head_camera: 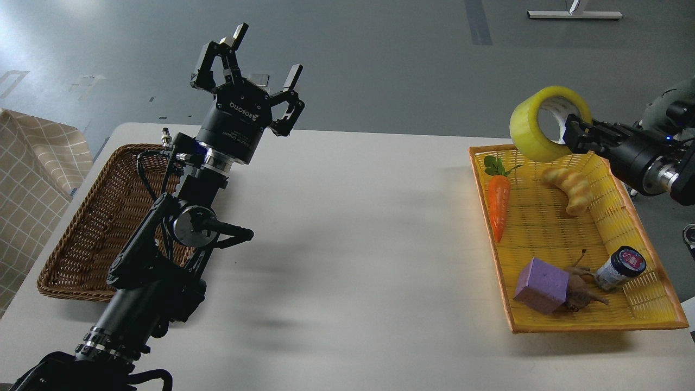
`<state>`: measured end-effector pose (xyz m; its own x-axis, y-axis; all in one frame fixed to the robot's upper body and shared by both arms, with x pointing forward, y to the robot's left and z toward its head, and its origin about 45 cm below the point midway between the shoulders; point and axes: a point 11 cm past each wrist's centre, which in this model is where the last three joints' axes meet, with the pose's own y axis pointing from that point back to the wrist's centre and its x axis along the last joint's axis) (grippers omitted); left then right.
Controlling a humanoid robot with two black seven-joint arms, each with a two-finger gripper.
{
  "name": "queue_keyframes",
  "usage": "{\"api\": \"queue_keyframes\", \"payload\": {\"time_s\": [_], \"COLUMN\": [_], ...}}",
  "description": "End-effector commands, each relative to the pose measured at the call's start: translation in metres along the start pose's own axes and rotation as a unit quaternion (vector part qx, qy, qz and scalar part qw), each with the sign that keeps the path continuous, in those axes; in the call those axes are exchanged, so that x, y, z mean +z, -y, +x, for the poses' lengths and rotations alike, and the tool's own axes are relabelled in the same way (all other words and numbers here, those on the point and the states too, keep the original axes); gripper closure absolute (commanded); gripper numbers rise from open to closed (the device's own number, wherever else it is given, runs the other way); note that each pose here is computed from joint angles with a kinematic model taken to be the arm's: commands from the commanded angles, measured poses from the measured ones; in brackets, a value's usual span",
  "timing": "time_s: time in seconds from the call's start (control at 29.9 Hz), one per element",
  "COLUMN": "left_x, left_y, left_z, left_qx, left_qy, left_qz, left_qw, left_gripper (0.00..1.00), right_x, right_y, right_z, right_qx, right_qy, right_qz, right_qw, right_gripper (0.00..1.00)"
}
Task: Place and transfer tape with both arms
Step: 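Lift the tape roll and carry it toward the table center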
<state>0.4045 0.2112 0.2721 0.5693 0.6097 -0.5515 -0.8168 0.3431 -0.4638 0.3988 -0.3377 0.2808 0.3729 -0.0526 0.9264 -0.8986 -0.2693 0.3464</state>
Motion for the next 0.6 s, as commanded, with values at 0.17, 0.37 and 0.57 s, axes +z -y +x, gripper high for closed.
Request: {"api": "queue_keyframes", "payload": {"time_s": [0.17, 0.37, 0.57], "left_x": [0.002, 0.001, 0.003], "left_y": [0.001, -0.004, -0.007], "left_z": [-0.001, -0.001, 0.003], "left_qx": [-0.003, 0.0, 0.004], "left_qy": [0.002, 0.0, 0.004], "left_qz": [-0.001, -0.001, -0.001], "left_qw": [1.0, 1.0, 1.0], "left_gripper": [0.02, 0.02, 0.02], "right_x": [-0.082, -0.129, -0.193], "right_y": [0.044, 0.075, 0.095], "right_z": [0.0, -0.017, -0.04], "right_qx": [-0.031, -0.058, -0.082], "right_qy": [-0.056, -0.041, -0.014], "right_qz": [0.09, 0.129, 0.183], "right_qw": [0.994, 0.989, 0.98], "right_gripper": [0.9, 0.9, 0.9]}}
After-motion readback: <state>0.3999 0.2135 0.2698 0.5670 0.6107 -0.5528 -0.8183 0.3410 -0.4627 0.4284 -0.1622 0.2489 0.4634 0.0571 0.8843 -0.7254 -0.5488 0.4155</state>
